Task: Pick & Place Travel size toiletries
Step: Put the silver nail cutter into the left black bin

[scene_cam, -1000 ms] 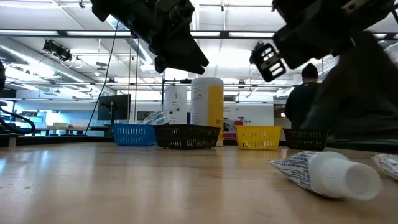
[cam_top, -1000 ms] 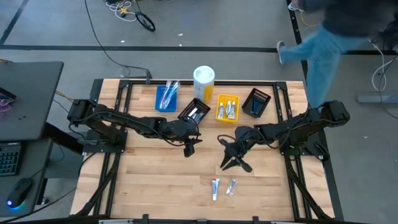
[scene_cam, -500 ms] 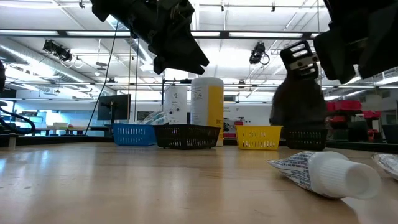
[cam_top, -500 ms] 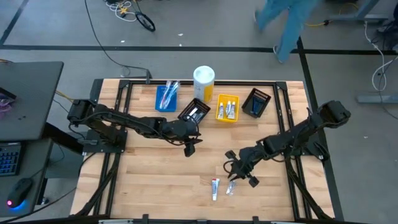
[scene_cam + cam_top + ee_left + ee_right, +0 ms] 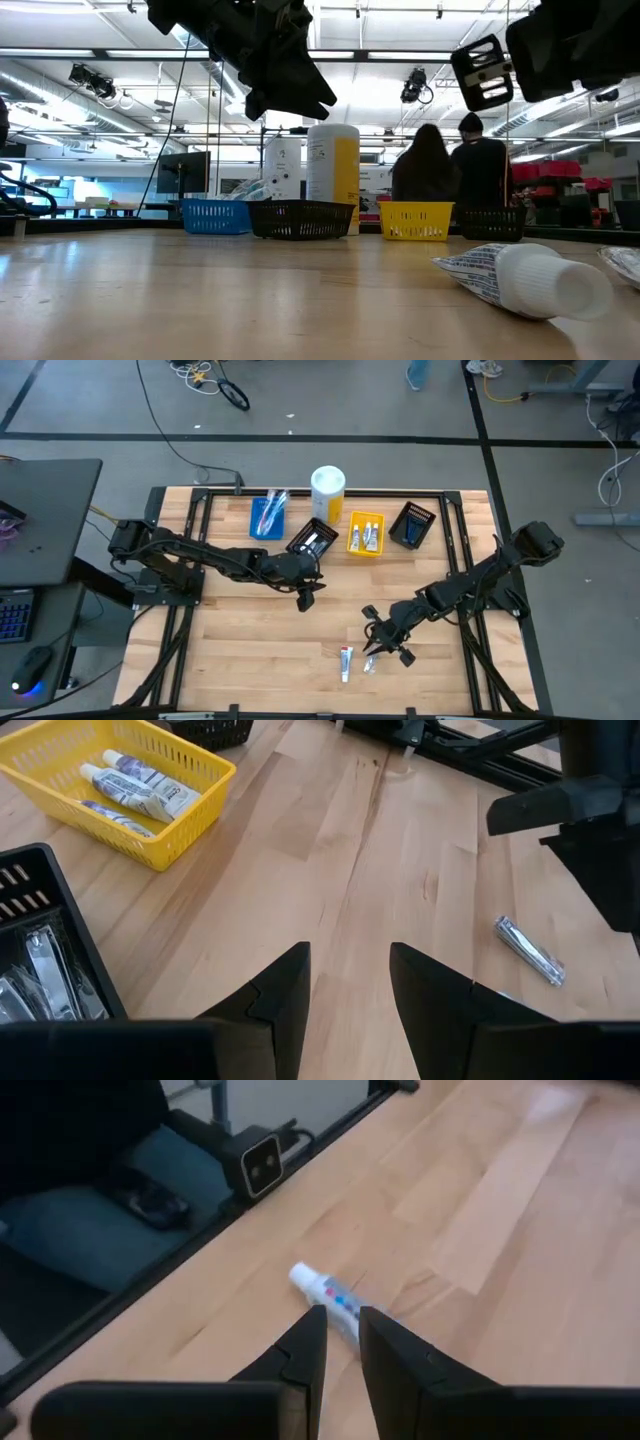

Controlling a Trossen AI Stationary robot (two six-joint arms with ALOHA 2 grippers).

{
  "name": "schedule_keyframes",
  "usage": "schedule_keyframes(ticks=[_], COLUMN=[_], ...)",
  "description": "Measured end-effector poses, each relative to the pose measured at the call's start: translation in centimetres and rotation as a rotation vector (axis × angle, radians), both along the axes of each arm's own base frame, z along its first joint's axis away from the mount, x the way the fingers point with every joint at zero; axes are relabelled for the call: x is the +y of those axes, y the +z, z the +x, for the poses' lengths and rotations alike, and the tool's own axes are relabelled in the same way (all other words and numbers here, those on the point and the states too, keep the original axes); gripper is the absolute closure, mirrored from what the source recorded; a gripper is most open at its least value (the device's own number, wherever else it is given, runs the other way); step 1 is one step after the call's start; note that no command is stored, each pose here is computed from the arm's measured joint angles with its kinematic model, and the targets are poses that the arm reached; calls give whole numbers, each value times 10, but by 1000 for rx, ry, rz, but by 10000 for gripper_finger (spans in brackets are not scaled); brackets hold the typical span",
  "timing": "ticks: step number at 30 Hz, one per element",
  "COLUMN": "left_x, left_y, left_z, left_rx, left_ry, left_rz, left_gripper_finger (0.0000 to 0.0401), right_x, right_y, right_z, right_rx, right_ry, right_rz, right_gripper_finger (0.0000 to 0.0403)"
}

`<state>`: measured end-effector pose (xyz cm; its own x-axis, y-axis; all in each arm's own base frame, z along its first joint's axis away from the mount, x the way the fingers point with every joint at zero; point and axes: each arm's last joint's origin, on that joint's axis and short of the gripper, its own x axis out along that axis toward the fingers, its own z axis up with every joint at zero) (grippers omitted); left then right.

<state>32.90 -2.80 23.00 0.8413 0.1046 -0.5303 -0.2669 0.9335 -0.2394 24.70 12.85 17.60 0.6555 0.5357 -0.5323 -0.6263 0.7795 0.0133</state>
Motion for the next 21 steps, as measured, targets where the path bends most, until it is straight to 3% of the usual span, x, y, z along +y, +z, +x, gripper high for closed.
schedule_keyframes(ticks=[6, 21], left_x=[0, 0], left_y=[0, 0], left_z=[0, 0], left_rx=[0, 1], left_ry=[0, -1], left_rz=[-1, 3], left_gripper_finger=[255, 255], right_x=[1, -1], right_y=[5, 11], right_z=[3, 7], right_rx=[-87, -145], right_ry=[19, -22], right_rz=[-6, 20], right_gripper_finger=[331, 331])
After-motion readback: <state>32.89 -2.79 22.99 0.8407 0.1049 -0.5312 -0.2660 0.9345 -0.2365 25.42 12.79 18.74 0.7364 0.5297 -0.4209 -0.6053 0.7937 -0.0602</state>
